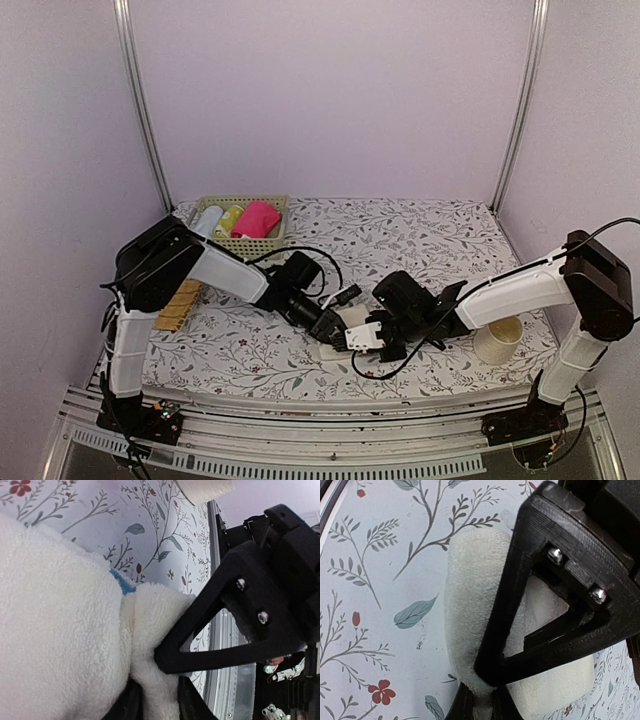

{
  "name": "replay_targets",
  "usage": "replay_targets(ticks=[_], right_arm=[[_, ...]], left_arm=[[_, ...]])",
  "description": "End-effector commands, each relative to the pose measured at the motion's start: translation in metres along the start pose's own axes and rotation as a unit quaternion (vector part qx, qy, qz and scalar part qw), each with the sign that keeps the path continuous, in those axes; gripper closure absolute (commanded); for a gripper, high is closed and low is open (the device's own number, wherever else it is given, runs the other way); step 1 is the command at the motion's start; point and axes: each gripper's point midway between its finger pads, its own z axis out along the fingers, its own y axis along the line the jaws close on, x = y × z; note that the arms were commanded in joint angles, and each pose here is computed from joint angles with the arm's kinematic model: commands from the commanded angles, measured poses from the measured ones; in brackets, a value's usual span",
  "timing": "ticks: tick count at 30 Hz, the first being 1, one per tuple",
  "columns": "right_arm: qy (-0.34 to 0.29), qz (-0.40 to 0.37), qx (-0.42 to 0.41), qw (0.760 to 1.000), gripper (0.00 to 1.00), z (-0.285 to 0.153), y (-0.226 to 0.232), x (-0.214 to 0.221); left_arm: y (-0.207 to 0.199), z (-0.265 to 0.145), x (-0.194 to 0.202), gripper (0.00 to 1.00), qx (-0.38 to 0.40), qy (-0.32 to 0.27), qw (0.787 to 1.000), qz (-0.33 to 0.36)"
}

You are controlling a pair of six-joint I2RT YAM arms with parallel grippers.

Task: Roll the towels
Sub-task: Roll the towel at the center of the board.

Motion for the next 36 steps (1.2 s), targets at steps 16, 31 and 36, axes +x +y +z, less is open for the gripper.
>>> replay_targets(ticks=[16,31,36], right_arm=[[-0.014,0.170,-0.297,0.939,0.97,-0.033,0.065,-0.024],[-0.056,0.334,-0.445,0.829,0.97,-0.013,0.035,-0.012],[-0.071,0.356,-0.462,0.809,0.97,-0.010,0.031,-0.012]], left_arm=[[-0.057,-0.094,0.029,0.51,-0.266,-0.169,0.915,0.250],[-0.078,-0.056,0.055,0.51,-0.331,-0.102,0.845,0.407],[-0.077,-0.032,0.036,0.49,-0.341,-0.075,0.820,0.453]])
